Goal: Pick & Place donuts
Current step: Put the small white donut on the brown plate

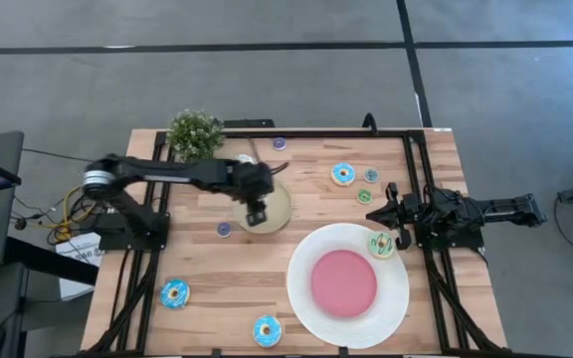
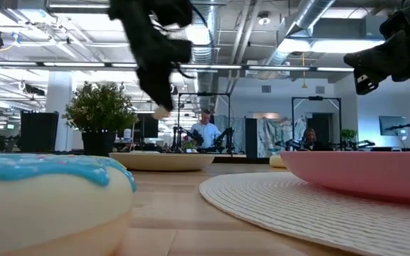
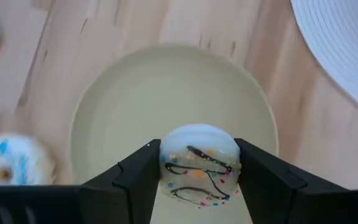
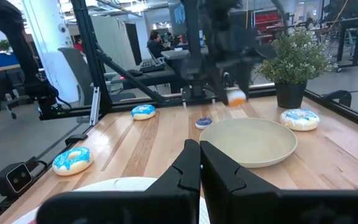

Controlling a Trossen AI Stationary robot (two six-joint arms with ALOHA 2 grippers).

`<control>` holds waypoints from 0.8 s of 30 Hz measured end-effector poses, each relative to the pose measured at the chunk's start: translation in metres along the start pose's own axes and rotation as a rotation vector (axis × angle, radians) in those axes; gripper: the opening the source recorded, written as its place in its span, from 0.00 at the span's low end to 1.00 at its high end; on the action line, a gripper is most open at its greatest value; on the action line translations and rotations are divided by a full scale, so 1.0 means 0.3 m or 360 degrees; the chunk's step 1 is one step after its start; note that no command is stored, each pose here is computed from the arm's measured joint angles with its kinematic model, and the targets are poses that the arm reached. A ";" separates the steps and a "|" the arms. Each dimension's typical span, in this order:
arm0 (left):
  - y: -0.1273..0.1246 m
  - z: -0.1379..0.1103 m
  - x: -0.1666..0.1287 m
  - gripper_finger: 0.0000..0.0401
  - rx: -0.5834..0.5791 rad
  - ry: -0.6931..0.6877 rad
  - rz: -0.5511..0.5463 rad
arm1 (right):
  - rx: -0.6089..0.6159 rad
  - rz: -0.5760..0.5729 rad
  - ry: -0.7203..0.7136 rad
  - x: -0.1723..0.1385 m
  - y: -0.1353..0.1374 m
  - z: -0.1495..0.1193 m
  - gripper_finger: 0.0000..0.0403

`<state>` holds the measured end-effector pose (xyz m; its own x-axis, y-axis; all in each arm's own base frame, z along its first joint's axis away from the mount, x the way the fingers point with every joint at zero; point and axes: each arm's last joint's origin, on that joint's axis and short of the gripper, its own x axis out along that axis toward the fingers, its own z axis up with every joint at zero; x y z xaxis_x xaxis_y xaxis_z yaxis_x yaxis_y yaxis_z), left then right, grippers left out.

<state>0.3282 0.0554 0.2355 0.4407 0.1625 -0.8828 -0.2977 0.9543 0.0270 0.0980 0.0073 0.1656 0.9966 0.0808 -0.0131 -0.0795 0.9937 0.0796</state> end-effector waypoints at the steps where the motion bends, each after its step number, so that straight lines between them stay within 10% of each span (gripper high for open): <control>1: 0.002 0.023 0.025 0.47 -0.0007 0.0012 0.0006 | 0.0000 -0.0001 -0.0001 0.000 0.000 0.000 0.00; 12: 0.029 0.133 0.244 0.47 0.0053 0.0219 -0.0018 | 0.0000 -0.0004 0.0000 0.000 0.000 0.000 0.00; 24: 0.081 0.141 0.271 0.47 0.0064 0.0211 -0.0038 | 0.0000 -0.0005 -0.0001 0.000 0.000 0.000 0.00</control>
<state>0.3927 0.1025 0.1842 0.3306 0.1078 -0.9376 -0.2530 0.9672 0.0220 0.0980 0.0072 0.1656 0.9969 0.0773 -0.0128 -0.0760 0.9939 0.0795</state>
